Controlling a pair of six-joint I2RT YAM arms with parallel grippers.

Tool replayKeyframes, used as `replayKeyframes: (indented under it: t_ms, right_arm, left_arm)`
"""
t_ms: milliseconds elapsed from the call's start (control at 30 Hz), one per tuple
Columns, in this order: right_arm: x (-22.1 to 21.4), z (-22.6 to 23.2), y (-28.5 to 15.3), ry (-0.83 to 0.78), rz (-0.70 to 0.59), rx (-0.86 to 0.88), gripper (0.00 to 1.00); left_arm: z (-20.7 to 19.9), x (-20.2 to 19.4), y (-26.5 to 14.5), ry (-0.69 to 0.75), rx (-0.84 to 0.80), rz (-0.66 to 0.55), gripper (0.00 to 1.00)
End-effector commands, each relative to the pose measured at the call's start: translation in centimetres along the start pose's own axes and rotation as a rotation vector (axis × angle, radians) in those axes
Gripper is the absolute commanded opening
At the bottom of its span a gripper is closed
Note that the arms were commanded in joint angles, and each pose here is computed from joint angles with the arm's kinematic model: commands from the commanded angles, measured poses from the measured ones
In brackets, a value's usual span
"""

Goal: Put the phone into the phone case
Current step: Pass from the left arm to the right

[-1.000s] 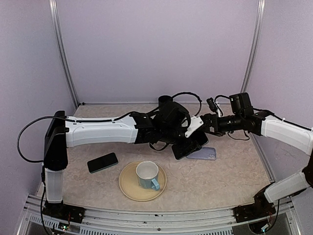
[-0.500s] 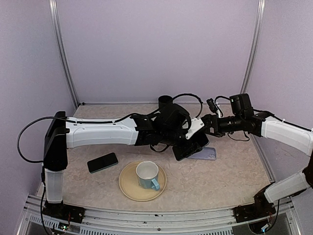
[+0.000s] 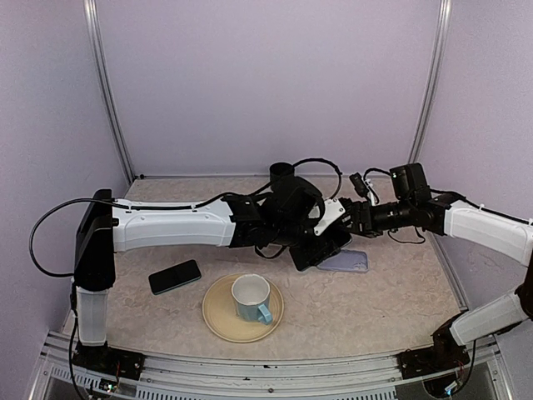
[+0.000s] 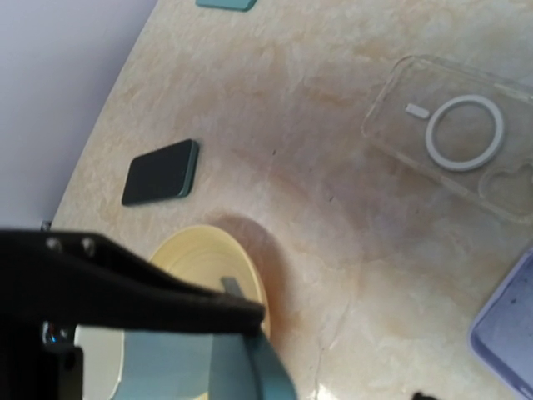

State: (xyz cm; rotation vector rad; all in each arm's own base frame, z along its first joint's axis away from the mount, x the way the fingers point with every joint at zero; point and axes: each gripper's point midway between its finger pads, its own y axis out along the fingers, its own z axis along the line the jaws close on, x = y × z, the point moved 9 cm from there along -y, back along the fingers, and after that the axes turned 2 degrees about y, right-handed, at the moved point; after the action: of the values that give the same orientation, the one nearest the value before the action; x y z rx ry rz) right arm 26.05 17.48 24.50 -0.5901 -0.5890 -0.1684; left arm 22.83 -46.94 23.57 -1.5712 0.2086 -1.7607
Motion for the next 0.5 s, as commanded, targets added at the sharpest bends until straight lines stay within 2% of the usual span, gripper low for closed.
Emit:
replayKeyframes:
  t_ms: [0,267,467]
  right_arm:
    - [-0.8,-0.1,0.4,0.008,0.047,0.035,0.70]
    - [-1.2,-0.8,1.2,0.026,0.092,0.041,0.56]
    - [-1.2,-1.0,1.5,0.032,0.104,0.054,0.38]
  left_arm:
    - [0.6,1.8,-1.6,0.011,0.029,-0.066,0.00]
    - [0.6,1.6,-1.3,0.020,0.030,-0.060,0.00]
    - [0.5,1.5,-1.1,0.019,0.020,-0.060,0.00]
